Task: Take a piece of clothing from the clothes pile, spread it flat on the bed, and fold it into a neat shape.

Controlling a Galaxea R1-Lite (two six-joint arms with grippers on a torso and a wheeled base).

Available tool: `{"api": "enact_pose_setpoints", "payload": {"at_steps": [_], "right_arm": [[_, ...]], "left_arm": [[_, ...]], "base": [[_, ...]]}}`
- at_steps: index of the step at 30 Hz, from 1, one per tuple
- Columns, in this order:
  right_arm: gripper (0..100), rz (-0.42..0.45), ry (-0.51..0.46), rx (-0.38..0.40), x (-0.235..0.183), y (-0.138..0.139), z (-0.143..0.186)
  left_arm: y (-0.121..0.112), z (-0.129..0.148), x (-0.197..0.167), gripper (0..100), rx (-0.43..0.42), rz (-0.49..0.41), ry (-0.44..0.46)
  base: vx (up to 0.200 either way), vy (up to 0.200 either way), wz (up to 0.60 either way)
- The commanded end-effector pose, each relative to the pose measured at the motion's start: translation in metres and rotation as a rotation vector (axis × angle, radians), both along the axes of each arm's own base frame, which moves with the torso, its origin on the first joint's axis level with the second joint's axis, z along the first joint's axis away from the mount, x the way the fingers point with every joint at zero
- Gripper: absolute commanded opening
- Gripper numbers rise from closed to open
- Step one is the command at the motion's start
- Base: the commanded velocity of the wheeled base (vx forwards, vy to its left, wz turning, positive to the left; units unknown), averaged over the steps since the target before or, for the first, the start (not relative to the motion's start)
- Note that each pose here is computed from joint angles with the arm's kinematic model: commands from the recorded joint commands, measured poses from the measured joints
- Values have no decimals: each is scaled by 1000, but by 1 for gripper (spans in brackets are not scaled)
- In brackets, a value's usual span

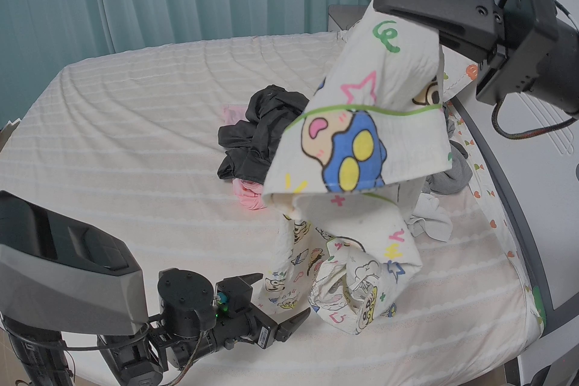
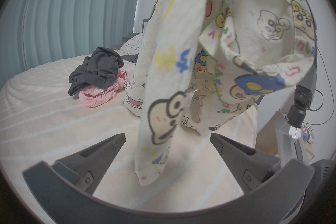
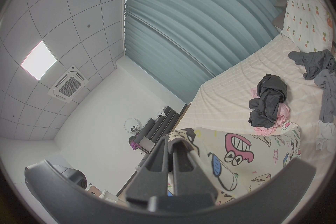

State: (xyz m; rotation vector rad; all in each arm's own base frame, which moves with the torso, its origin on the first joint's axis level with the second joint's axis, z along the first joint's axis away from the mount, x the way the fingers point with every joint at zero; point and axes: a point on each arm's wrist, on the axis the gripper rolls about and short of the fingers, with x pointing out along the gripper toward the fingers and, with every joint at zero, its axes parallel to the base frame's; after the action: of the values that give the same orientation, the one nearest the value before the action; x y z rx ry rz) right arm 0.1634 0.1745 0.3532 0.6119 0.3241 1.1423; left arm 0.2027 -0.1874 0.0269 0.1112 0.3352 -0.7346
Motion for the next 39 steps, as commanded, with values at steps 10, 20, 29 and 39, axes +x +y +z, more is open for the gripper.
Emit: {"api": "enact_pose_setpoints", "payload": {"at_steps": [10,20,29,39], "right_arm": [[0,2,-3,4,-3,-2,1],[0,-29,-5,8,-10,-19,-2],[0,-178,45,39,-19,-73,-13],[0,-422,123,-18,1,-117,-48]], "left_arm": [[-25,-20,26,100,-115,36,67],[-25,-5,29,0,-233,89,97],[-4,55,38,0,-425,258,-36],[24,153,50,0,-592,444,-252]], "base": [[0,0,0],[0,0,0],[0,0,0],[0,0,0]]}}
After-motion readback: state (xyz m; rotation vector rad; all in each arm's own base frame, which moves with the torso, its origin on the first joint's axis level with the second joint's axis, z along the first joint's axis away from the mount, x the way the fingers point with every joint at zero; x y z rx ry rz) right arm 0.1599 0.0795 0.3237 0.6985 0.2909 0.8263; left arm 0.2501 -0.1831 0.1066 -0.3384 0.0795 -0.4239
